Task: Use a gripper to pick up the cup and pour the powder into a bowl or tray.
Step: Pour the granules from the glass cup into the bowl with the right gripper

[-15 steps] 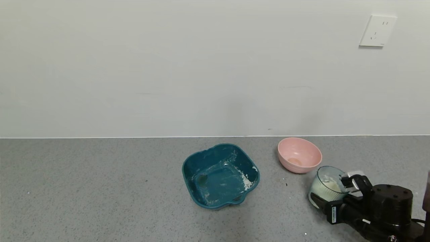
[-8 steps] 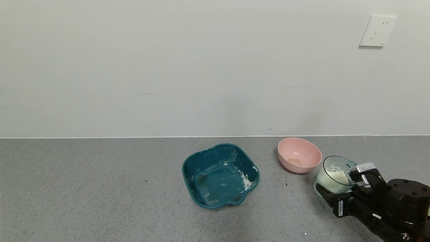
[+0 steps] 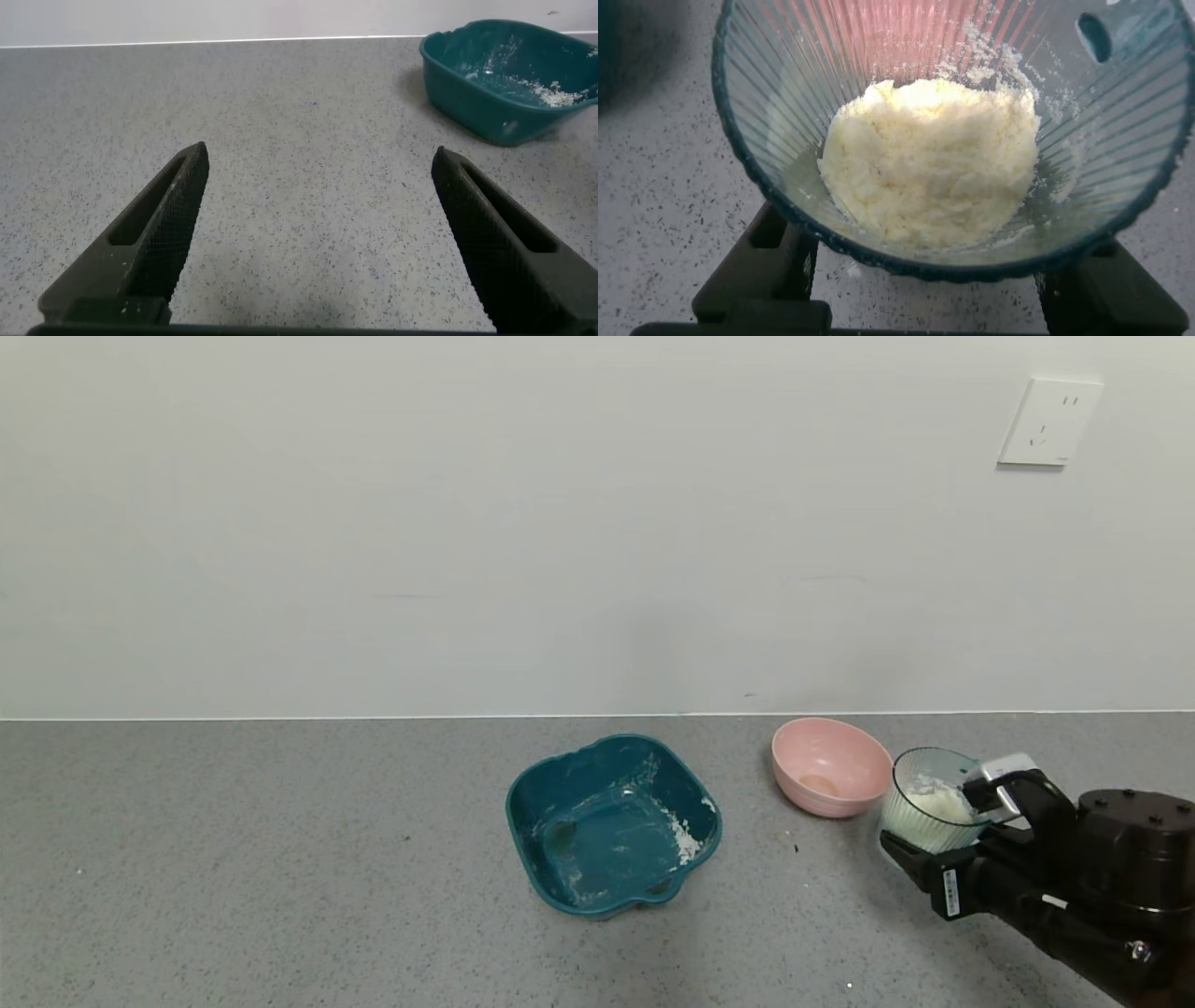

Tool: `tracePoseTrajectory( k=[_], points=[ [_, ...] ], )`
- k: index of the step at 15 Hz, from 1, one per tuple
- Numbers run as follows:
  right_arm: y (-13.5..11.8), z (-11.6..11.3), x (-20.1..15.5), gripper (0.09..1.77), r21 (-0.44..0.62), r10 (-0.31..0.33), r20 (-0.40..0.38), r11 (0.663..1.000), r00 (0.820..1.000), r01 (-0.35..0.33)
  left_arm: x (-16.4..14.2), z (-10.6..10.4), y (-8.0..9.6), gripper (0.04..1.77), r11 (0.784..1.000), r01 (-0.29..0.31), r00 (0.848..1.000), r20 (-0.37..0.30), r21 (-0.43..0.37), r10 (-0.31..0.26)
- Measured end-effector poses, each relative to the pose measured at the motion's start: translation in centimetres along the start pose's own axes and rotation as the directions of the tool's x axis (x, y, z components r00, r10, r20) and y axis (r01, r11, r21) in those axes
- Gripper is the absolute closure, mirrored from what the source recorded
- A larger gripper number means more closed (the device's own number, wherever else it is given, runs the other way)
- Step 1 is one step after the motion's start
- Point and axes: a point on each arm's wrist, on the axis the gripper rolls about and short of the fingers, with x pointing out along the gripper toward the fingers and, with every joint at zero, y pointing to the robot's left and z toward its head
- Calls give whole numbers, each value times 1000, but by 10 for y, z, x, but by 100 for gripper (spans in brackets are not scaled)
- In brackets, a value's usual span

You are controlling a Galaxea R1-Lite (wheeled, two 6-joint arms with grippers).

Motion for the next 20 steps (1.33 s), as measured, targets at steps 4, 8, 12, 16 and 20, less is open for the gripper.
tracePoseTrajectory(
  k=[4,8,12,16,20],
  points=[
    [-2,49,-4,56,-2,0,35,1000,999,0,0,0,0,9,1000,0,1000,0,0,0],
    [4,83,-5,56,-54,6,60,999,998,-3,0,0,0,9,1000,0,1000,0,0,0],
    [13,108,-1,56,-134,-1,67,991,998,10,0,0,0,9,1000,0,1000,0,0,0],
    [30,125,12,56,-205,-26,98,978,995,45,0,0,0,9,1000,0,1000,0,0,0],
    [50,138,25,56,-247,-28,86,968,996,49,0,0,0,9,1000,0,1000,0,0,0]
  ],
)
